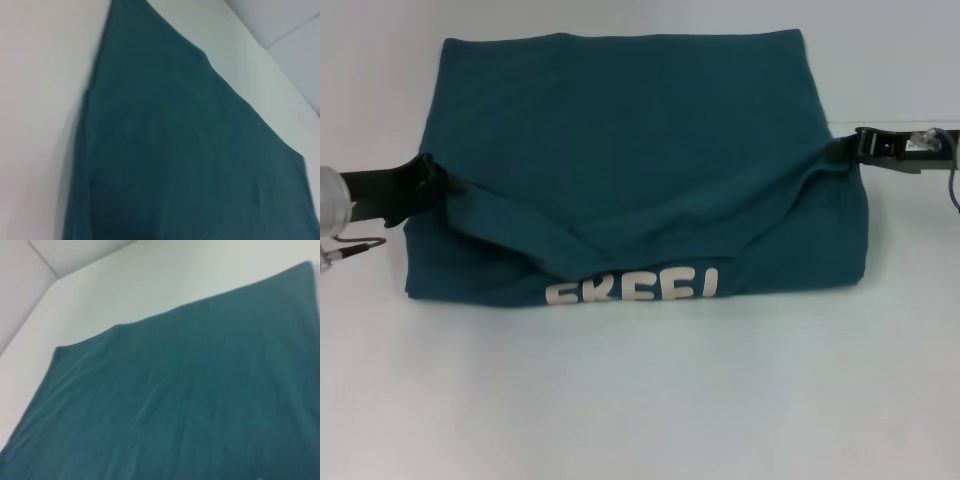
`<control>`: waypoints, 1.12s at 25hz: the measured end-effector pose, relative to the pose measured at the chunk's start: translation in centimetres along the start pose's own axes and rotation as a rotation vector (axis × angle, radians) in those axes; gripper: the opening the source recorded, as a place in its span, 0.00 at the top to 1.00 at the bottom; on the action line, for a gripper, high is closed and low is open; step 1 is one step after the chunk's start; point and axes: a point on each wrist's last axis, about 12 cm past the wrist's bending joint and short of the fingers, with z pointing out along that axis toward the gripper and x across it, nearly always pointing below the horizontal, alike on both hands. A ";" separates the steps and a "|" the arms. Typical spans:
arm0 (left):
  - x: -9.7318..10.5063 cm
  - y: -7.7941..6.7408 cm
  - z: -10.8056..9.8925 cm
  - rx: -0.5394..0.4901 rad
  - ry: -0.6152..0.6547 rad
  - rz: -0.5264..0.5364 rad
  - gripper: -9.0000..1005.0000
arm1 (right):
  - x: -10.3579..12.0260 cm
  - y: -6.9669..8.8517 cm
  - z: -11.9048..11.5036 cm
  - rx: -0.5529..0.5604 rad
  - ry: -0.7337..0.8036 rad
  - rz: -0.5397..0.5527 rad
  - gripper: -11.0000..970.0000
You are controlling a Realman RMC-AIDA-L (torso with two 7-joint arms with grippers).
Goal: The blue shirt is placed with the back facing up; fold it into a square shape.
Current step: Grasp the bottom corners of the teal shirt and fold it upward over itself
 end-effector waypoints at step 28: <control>-2.9 -4.0 3.5 -0.129 -0.155 0.183 0.94 | -3.8 2.8 3.5 0.186 -0.134 -0.182 0.94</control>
